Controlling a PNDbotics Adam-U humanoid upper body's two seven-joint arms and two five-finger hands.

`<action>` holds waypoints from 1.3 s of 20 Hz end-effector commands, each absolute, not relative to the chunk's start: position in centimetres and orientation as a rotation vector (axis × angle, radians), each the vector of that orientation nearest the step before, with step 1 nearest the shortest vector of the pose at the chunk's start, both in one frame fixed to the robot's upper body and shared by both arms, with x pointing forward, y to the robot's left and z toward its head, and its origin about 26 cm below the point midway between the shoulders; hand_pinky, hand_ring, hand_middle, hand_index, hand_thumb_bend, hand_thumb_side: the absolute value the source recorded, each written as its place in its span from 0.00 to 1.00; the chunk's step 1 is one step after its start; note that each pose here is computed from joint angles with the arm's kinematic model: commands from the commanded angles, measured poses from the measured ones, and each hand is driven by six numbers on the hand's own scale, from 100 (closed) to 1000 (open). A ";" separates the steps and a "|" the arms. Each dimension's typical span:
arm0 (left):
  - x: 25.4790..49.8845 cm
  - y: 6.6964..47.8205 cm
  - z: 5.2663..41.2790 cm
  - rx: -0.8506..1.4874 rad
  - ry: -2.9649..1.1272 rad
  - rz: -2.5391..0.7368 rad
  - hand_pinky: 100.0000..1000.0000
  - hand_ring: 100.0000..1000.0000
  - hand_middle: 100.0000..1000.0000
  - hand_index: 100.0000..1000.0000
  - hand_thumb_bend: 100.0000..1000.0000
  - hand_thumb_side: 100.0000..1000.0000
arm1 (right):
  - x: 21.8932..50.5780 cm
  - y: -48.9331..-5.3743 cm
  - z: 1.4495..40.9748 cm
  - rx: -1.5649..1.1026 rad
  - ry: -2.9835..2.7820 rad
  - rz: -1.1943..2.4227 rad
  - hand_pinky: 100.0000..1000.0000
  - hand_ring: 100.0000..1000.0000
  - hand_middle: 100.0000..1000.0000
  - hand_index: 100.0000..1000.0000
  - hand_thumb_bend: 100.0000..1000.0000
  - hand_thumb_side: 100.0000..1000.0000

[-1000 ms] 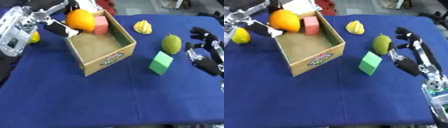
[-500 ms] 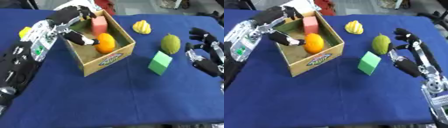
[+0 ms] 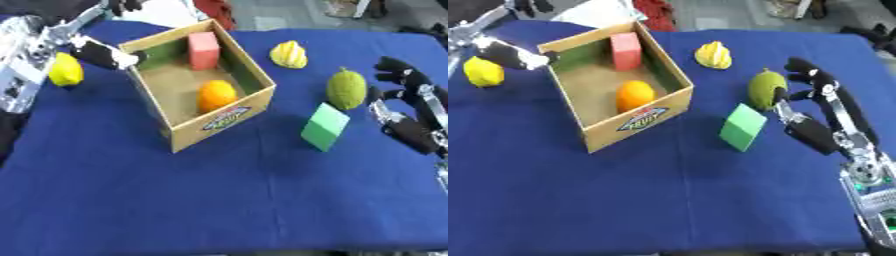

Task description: Pick up objects on the table and place them in the box.

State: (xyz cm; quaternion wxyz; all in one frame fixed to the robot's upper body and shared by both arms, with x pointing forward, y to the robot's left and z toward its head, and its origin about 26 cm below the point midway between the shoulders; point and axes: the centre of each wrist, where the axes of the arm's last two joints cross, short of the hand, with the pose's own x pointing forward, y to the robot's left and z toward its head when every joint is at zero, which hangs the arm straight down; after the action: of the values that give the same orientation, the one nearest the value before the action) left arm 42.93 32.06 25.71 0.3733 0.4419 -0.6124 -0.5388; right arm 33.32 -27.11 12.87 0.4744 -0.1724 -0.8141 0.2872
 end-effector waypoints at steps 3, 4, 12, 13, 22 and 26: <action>44.3 36.1 24.9 1.172 -1.418 -1.247 0.71 0.68 0.71 0.83 0.48 0.31 | 33.4 -27.6 13.4 -0.436 -2.000 0.714 0.67 0.86 0.85 0.95 0.00 0.49; 44.5 36.5 24.2 1.159 -1.392 -1.241 0.71 0.68 0.71 0.83 0.48 0.31 | 33.3 -27.6 13.4 -0.435 -1.999 0.714 0.67 0.86 0.85 0.95 0.00 0.49; 45.6 38.2 20.8 1.143 -1.237 -1.193 0.70 0.66 0.70 0.82 0.47 0.26 | 33.3 -27.6 13.2 -0.427 -1.994 0.711 0.67 0.86 0.85 0.95 0.00 0.49; 45.7 38.3 20.5 1.146 -1.223 -1.191 0.70 0.66 0.70 0.82 0.47 0.26 | 33.3 -27.6 13.2 -0.427 -1.994 0.711 0.67 0.86 0.85 0.95 0.00 0.49; 45.6 38.6 20.1 1.241 -1.182 -1.208 0.54 0.45 0.48 0.67 0.27 0.00 | 33.3 -27.6 13.1 -0.425 -1.993 0.708 0.67 0.86 0.85 0.95 0.00 0.49; 45.5 38.5 20.1 1.272 -1.186 -1.211 0.54 0.45 0.48 0.67 0.27 0.00 | 33.3 -27.6 13.1 -0.426 -1.992 0.708 0.67 0.86 0.85 0.95 0.00 0.49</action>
State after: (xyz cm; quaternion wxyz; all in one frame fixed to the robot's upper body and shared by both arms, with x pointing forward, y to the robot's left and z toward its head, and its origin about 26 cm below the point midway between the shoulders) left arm 45.58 38.15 18.51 0.5032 0.5062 -0.4826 -0.5076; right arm 33.25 -27.21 12.39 0.4816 -0.1667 -0.8110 0.2873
